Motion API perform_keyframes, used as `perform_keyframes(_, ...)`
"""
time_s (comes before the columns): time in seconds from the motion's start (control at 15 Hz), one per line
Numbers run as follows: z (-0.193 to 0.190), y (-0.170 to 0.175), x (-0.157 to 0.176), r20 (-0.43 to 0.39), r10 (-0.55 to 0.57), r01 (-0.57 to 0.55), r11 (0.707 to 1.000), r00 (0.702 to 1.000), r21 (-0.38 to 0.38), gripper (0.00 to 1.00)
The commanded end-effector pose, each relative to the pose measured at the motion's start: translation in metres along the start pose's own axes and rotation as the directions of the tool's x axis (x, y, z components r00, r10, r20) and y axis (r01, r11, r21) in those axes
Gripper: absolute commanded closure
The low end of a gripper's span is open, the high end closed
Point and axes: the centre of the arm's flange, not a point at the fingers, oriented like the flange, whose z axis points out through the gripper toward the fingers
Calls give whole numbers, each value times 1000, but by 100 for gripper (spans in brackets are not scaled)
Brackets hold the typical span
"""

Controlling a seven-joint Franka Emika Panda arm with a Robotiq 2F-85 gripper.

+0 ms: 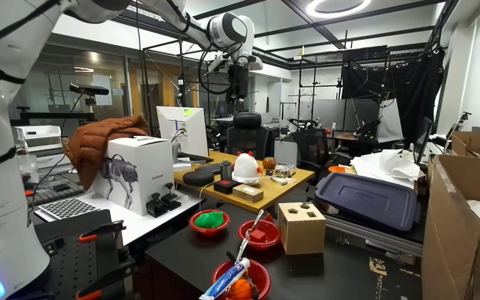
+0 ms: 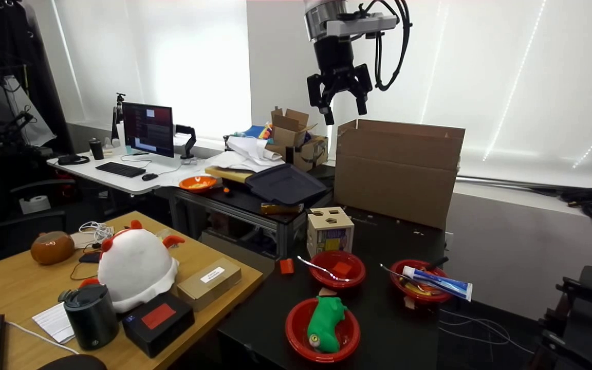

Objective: Move the empty red bowl forwards, place the green plush toy inside the bowl

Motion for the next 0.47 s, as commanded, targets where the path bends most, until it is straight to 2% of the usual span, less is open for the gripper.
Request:
perform_keyframes(0.0,-3,6,-7,-4,11,-11,1000,1000,19,0)
perform_keyframes(0.4,0,1,0,-1,3,-3,1000,1000,2,0)
